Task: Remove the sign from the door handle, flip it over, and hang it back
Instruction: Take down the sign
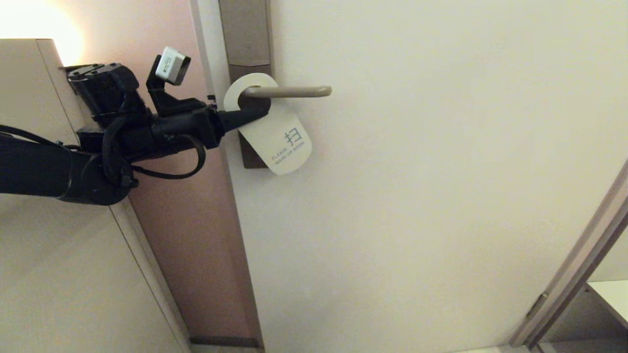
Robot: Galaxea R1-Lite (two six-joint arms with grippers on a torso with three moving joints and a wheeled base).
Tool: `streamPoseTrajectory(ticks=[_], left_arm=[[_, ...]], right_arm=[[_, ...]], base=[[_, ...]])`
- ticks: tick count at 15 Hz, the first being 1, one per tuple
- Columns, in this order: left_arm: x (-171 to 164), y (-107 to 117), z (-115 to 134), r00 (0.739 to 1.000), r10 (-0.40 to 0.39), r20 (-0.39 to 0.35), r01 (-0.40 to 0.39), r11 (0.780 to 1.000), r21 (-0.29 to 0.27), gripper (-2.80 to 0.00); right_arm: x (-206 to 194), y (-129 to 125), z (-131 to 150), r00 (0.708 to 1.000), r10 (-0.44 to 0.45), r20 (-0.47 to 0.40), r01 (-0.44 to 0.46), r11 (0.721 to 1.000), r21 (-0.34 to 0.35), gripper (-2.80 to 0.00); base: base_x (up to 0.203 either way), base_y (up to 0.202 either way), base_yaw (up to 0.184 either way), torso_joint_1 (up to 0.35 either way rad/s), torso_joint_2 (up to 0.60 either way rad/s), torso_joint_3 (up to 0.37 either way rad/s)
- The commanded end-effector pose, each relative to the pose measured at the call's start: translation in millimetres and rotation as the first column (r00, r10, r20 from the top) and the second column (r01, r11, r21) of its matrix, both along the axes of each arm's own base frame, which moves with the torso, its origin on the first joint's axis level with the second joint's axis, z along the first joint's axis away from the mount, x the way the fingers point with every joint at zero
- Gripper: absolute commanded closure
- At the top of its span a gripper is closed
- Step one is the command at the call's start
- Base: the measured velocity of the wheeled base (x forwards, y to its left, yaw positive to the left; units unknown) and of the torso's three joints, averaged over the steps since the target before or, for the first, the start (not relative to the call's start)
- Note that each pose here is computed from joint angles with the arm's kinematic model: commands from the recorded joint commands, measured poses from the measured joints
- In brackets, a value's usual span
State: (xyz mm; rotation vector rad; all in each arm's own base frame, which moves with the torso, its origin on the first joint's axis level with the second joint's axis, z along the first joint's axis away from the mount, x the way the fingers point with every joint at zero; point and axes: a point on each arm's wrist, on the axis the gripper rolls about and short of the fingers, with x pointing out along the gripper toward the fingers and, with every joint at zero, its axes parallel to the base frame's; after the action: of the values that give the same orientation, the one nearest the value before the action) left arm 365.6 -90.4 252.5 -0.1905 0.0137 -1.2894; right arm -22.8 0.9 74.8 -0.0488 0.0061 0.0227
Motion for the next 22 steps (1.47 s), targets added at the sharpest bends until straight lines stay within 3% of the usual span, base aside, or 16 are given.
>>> streamPoseTrajectory(ticks=[1,11,16,17,22], left_arm=[[6,0,-16,0.999,0.003,-0.051,-0.003,1.000,0.010,0.00],[-3,2,-53,0.997,0.008,-0.080,-0.005,0.999,0.034,0.00],[-4,2,-55,0.998,0.007,-0.068,-0.005,0.999,0.031,0.00],[-4,2,-56,0.998,0.009,-0.069,-0.007,0.999,0.032,-2.80],[-3,3,-57,0.997,0.006,-0.079,-0.003,1.000,0.031,-2.80]], right_arm=[[0,0,0,1.000,0.002,-0.001,-0.002,1.000,-0.001,0.00],[0,0,0,1.000,0.002,-0.001,-0.002,1.000,0.000,0.00],[0,0,0,1.000,0.002,-0.001,-0.002,1.000,0.000,0.00],[0,0,0,1.000,0.000,-0.001,0.000,1.000,-0.001,0.00],[0,0,0,1.000,0.000,-0.001,0.000,1.000,-0.001,0.00]], base=[[0.000,0.000,0.000,0.000,0.00,0.000],[0.000,0.000,0.000,0.000,0.00,0.000],[0.000,0.000,0.000,0.000,0.00,0.000],[0.000,0.000,0.000,0.000,0.00,0.000],[0.000,0.000,0.000,0.006,0.01,-0.005]])
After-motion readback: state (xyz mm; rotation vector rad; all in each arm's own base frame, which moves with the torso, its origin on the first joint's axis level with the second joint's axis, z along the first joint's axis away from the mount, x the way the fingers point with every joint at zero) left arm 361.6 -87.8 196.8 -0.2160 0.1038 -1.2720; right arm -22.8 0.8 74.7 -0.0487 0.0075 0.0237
